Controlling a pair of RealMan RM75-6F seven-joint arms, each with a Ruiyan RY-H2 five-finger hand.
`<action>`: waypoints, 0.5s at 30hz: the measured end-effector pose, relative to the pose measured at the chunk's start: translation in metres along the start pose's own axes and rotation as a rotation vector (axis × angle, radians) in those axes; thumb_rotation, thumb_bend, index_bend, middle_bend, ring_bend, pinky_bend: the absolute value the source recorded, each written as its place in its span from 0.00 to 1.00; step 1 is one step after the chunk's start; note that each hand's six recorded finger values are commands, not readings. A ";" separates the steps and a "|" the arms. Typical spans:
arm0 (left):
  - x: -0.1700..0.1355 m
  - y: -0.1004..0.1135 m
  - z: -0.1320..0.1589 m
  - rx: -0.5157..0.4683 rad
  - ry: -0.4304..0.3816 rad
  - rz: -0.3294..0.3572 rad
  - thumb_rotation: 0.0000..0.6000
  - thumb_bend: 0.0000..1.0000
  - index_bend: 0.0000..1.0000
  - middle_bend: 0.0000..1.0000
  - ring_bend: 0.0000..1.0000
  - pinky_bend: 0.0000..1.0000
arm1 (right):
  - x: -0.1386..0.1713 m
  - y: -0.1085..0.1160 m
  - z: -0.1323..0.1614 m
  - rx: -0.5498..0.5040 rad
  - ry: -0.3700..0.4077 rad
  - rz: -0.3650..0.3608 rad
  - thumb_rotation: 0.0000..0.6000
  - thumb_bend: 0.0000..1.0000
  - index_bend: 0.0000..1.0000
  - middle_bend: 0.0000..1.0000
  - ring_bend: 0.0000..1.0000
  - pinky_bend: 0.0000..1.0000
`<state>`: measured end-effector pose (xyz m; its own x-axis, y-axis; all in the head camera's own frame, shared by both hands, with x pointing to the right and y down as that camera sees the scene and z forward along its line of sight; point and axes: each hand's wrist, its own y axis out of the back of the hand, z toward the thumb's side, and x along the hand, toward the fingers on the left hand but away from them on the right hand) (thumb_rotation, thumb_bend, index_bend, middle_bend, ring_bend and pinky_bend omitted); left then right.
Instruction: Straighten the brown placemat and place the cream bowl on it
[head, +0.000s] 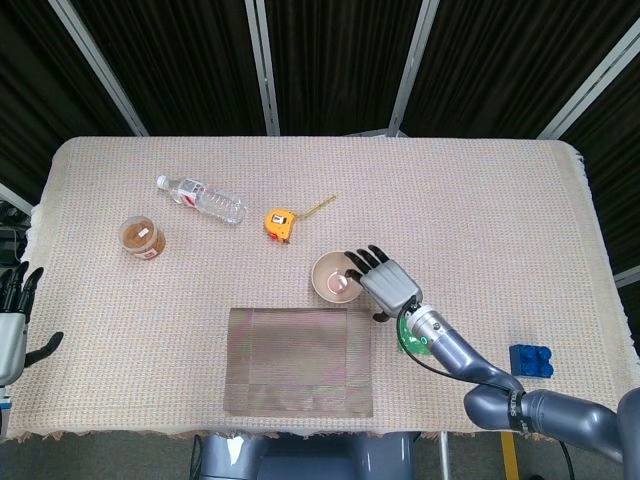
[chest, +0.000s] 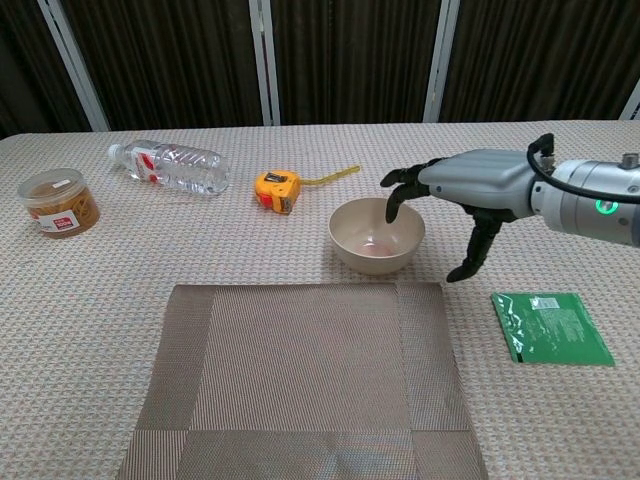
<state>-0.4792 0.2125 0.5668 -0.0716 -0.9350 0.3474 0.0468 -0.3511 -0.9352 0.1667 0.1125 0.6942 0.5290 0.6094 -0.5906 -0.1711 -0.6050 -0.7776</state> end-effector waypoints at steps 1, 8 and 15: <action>0.000 0.000 0.000 -0.001 0.000 -0.001 1.00 0.22 0.00 0.00 0.00 0.00 | -0.002 -0.001 0.001 0.002 0.000 0.000 1.00 0.15 0.35 0.00 0.00 0.00; 0.000 -0.001 0.001 -0.004 -0.003 -0.004 1.00 0.22 0.00 0.00 0.00 0.00 | -0.012 -0.012 0.008 -0.011 -0.003 0.004 1.00 0.26 0.49 0.00 0.00 0.00; 0.000 0.001 0.002 -0.008 -0.008 -0.001 1.00 0.22 0.00 0.00 0.00 0.00 | -0.017 -0.016 0.012 -0.034 -0.011 -0.023 1.00 0.28 0.61 0.00 0.00 0.00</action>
<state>-0.4767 0.2124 0.5661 -0.0640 -0.9349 0.3490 0.0389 -0.3518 -0.9353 0.1501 0.1175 0.7140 0.5232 0.6292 -0.5748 -0.1301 -0.6076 -0.7835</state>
